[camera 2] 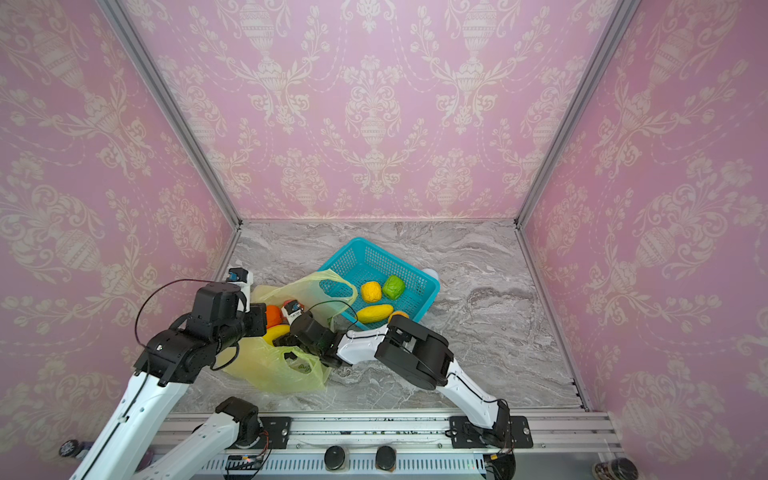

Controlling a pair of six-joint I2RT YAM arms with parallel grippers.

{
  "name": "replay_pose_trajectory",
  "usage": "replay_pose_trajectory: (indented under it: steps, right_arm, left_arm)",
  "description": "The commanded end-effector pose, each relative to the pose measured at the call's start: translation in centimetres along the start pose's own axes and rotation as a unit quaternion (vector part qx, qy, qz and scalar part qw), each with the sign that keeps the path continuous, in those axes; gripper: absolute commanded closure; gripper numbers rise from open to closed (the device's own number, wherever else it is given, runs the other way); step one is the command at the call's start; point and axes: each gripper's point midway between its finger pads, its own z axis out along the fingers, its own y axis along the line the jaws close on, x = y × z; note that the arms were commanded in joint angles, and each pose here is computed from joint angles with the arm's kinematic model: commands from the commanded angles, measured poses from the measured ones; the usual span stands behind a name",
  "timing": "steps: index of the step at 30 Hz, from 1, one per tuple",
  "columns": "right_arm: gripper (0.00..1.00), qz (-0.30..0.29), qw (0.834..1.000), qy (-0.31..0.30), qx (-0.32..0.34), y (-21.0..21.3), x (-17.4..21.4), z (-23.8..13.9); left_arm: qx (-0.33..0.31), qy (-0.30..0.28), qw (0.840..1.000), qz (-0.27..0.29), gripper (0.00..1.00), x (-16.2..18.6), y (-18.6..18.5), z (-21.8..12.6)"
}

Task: Untie the knot of the plastic bag and take out the fruit
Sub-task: 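Lower the open right gripper into the bag toward the long yellow fruit, then position the right gripper fingers around the long yellow fruit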

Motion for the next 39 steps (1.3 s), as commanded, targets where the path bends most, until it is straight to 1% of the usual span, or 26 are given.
replay_pose_trajectory:
  steps: [1, 3, 6, 10, 12, 14, 17, 18, 21, 23, 25, 27, 28, 30, 32, 33, 36, 39]
  right_arm:
    - [0.29, 0.006, 0.997, -0.073, -0.008, 1.2, -3.7, -2.9]
    - [0.4, 0.005, 0.996, -0.087, 0.02, 0.0, -4.2, -4.6]
    - [0.56, 0.004, 0.993, -0.106, 0.042, -1.0, -4.5, -7.9]
    - [0.7, -0.001, 0.988, -0.151, 0.045, -1.5, -4.8, -12.3]
    - [0.77, -0.009, 0.985, -0.163, 0.049, -1.5, -4.6, -14.1]
    - [0.84, -0.018, 0.985, -0.168, 0.038, -0.9, -4.3, -15.2]
    - [0.89, -0.042, 0.984, -0.172, 0.003, 1.3, -3.4, -16.2]
    - [0.89, -0.055, 0.983, -0.174, -0.013, 2.4, -3.0, -16.5]
    - [0.9, -0.097, 0.977, -0.176, -0.065, 6.0, -1.8, -16.9]
    - [0.89, -0.12, 0.973, -0.166, -0.103, 8.3, -0.7, -16.5]
    - [0.89, -0.129, 0.972, -0.151, -0.127, 9.8, 0.2, -15.5]
    - [0.82, -0.135, 0.974, -0.13, -0.125, 10.4, 1.2, -13.9]
    - [0.78, -0.136, 0.976, -0.12, -0.117, 10.3, 1.5, -13.2]
    - [0.62, -0.138, 0.982, -0.101, -0.083, 9.6, 1.9, -11.7]
    - [0.45, -0.14, 0.985, -0.096, -0.035, 8.2, 1.8, -11.0]
    - [0.41, -0.141, 0.985, -0.098, -0.009, 7.3, 1.5, -10.9]
    - [0.29, -0.162, 0.981, -0.098, 0.03, 6.3, 1.0, -10.8]
    - [0.27, -0.165, 0.979, -0.106, 0.059, 5.0, -0.2, -11.5]
  left_arm:
    - [-0.005, 0.004, 1.0, -0.008, 1.0, 0.2, 0.2, 0.3]
    - [-0.009, 0.012, 1.0, -0.004, 1.0, 0.1, 0.2, 0.6]
    - [-0.026, 0.024, 0.999, 0.003, 1.0, -1.0, 0.2, 0.9]
    - [-0.031, 0.022, 0.999, 0.002, 1.0, -3.6, -0.3, 0.1]
    - [-0.025, 0.017, 1.0, 0.002, 1.0, -5.1, -0.8, -0.5]
    - [-0.008, 0.014, 1.0, 0.008, 1.0, -6.0, -1.6, -0.8]
    - [0.029, 0.006, 0.999, 0.018, 1.0, -6.2, -3.0, -1.0]
    - [0.027, 0.002, 0.999, 0.024, 1.0, -6.0, -2.9, -1.0]
    - [-0.006, -0.006, 0.999, 0.038, 1.0, -5.2, -1.6, -0.8]
    - [-0.015, -0.011, 0.999, 0.04, 1.0, -4.4, -1.0, -0.5]
    - [-0.016, -0.01, 0.999, 0.04, 1.0, -3.7, -0.8, -0.1]
    - [-0.014, -0.002, 0.999, 0.039, 1.0, -3.0, -0.8, 0.2]
    - [-0.012, 0.001, 0.999, 0.039, 1.0, -2.7, -0.8, 0.3]
    - [-0.009, 0.002, 0.999, 0.037, 1.0, -2.2, -0.8, 0.5]
    - [-0.006, 0.009, 0.999, 0.036, 1.0, -1.5, -0.8, 0.8]
    - [-0.005, 0.016, 0.999, 0.036, 1.0, -1.1, -0.8, 1.0]
    - [-0.007, 0.028, 0.999, 0.036, 1.0, -0.1, -0.6, 1.5]
    - [-0.003, 0.025, 0.999, 0.035, 1.0, -0.2, -0.8, 1.3]
